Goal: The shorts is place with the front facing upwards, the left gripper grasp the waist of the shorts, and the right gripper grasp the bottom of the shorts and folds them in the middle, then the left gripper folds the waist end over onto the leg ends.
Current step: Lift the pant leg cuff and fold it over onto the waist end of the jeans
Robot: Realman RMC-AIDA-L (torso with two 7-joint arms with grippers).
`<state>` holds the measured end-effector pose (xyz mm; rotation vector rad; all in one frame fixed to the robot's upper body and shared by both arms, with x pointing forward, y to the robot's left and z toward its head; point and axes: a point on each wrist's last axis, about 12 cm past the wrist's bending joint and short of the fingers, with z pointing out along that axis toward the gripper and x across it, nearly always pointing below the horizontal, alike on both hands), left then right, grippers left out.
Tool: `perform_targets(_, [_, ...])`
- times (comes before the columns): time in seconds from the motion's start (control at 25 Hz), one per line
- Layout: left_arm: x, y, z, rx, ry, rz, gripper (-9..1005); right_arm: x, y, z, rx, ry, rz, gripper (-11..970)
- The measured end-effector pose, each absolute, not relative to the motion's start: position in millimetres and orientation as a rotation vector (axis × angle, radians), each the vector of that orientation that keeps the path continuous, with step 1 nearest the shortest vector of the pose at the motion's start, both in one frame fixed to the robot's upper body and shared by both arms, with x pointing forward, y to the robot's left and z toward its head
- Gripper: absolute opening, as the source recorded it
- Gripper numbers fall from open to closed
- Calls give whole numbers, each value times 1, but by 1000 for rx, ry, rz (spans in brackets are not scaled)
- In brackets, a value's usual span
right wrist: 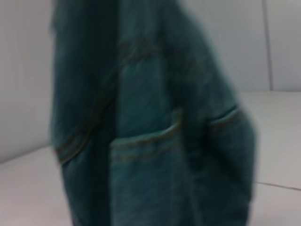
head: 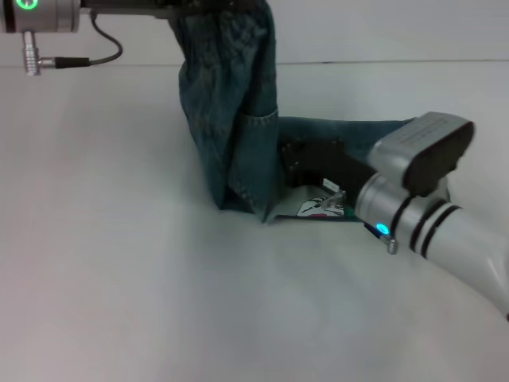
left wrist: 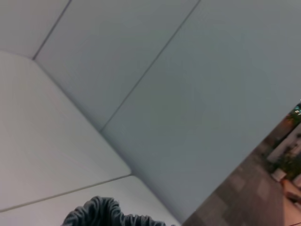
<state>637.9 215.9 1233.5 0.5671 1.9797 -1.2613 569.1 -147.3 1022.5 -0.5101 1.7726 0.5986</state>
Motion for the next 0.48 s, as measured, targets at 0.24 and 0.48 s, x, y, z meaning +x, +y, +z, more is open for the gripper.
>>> perform_targets(0.24, [634,208,1240,598,1919,-1336,62,572,-119,1028,-658,1761,576,-1])
perform_targets(0.48, [629,200,1240,638,1900,-1382,63,570,-96,1032,-770,1754,608,-1])
